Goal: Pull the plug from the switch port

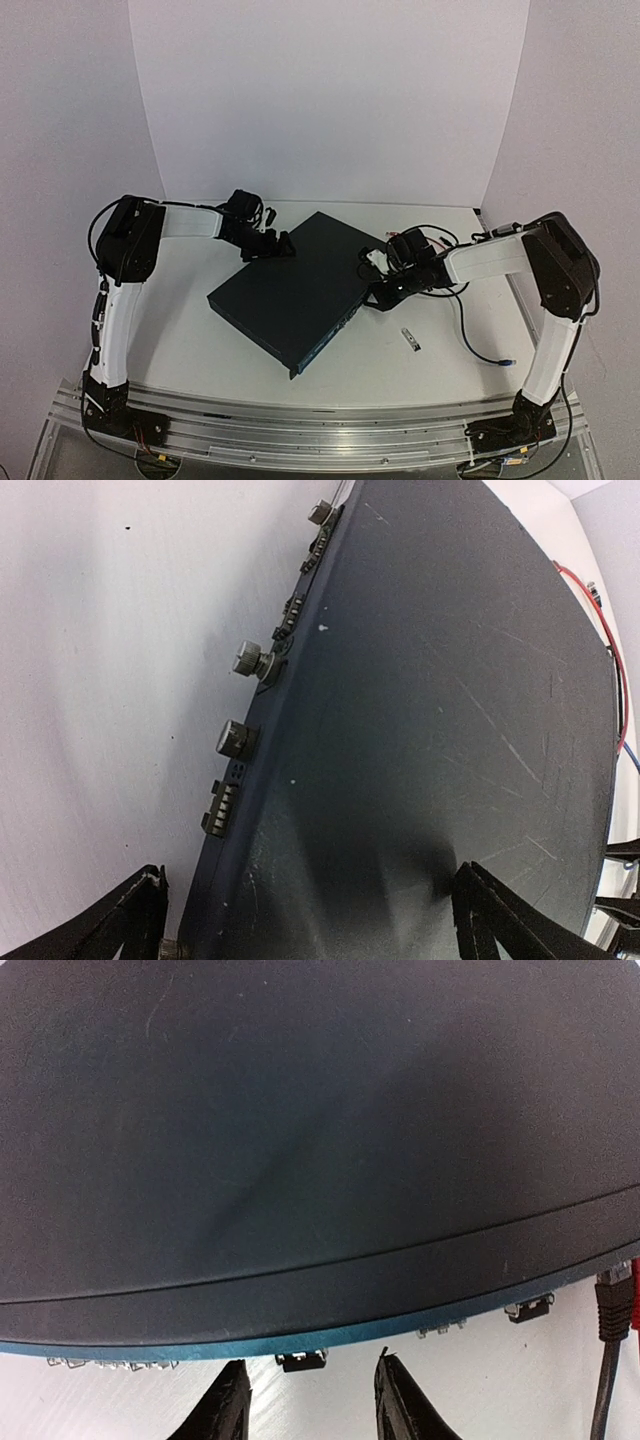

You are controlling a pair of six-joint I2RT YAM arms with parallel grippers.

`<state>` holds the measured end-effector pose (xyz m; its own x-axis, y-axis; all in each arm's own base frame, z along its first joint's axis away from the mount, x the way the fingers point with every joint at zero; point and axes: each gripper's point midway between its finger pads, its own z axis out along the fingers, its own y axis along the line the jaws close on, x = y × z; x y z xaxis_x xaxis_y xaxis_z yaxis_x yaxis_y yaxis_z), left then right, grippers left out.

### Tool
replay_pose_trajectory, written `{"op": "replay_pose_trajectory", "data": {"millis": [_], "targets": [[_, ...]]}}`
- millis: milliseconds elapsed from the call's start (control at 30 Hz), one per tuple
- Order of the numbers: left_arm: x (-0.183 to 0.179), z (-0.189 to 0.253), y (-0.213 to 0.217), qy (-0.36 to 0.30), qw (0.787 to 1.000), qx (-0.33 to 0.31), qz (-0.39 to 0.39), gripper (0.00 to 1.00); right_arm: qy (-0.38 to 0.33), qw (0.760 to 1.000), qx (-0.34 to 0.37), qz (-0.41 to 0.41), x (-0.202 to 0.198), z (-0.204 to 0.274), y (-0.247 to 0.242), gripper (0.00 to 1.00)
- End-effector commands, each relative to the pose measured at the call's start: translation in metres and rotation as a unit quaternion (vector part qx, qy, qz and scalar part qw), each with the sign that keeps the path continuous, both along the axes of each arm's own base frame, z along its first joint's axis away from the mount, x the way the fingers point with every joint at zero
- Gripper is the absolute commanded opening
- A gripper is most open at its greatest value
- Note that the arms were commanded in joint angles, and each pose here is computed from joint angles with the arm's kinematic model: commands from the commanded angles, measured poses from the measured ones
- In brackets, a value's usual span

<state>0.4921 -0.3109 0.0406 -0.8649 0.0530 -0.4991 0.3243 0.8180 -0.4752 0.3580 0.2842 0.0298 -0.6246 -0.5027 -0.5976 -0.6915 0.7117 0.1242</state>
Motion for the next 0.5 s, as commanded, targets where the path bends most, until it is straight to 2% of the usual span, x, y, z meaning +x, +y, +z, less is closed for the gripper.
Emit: {"op": "replay_pose_trajectory", "data": {"millis": [0, 167, 467], "targets": [[-0.0052, -0.0238, -0.0059, 0.026, 1.000, 0.014, -0.008, 0.98, -0.015, 0.999, 0.029, 0.024, 0.0093, 0.0127, 0.0179, 0.39], [-0.0050, -0.0253, -0.0054, 0.030, 0.999, 0.017, -0.007, 0.98, -0.019, 0.999, 0.026, 0.029, 0.0107, 0.0121, 0.0183, 0.30], [-0.0053, -0.0271, -0.0039, 0.030, 0.999, 0.020, -0.003, 0.98, -0.035, 0.998, 0.012, 0.042, 0.0118, 0.0123, 0.0157, 0.27]]}}
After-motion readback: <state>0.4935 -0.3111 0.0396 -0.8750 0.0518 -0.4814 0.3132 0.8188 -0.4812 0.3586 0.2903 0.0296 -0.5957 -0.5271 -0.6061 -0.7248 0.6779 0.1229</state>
